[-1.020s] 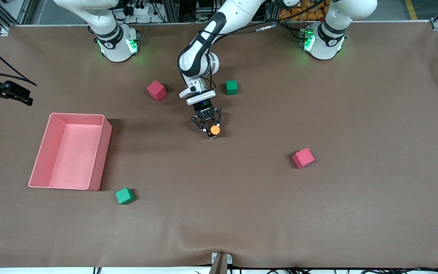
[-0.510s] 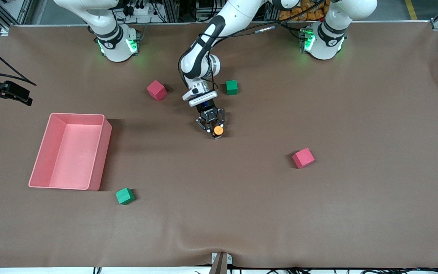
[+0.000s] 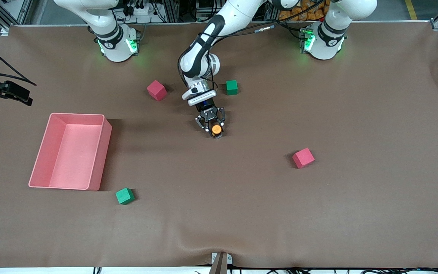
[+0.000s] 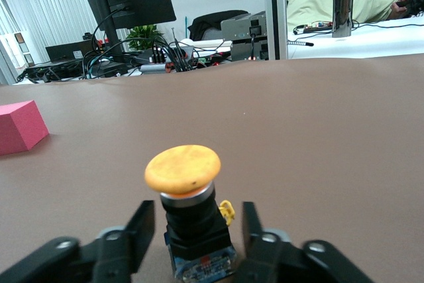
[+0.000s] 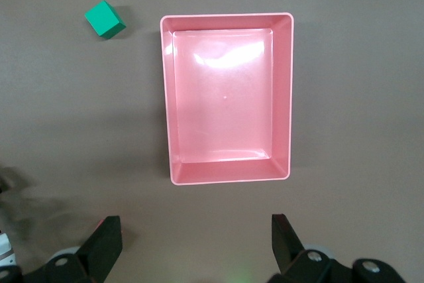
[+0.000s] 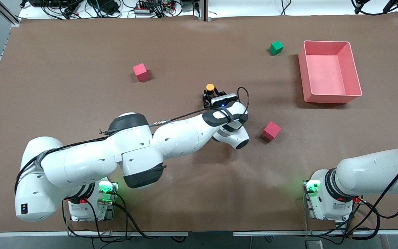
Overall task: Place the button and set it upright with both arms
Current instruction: 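Lower the button upright onto the table with the left gripper, then open the left gripper and raise it away from the button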
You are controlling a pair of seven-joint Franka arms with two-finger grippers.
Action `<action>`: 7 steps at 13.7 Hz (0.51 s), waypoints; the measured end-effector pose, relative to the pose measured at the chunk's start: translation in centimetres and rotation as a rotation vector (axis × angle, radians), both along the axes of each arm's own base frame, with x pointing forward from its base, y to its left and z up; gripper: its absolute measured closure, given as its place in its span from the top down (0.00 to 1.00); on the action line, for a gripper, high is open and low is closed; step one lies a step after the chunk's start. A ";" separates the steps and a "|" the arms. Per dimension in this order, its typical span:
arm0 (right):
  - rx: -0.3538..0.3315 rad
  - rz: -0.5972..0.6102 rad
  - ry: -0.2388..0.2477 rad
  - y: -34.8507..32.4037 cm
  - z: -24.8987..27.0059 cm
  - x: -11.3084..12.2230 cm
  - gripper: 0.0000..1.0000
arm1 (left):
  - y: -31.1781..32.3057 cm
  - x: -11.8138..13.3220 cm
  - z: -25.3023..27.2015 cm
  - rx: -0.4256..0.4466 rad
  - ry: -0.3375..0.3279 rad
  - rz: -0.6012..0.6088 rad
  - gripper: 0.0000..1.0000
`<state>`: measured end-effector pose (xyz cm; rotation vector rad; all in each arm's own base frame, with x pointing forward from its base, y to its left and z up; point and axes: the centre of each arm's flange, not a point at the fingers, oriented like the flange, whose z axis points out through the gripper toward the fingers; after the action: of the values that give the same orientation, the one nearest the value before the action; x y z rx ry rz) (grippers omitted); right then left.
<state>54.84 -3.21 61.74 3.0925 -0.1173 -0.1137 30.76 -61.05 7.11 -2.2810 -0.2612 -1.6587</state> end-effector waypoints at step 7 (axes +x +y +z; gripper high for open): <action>0.001 0.002 -0.008 0.1 -0.1 0.2 1.00 | -2.0 -1.9 3.7 0.054 0.023 0.010 1.00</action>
<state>55.04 -3.13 61.66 3.0944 -0.1144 -0.1014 28.84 -63.00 10.86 -2.2543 -0.2198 -1.6143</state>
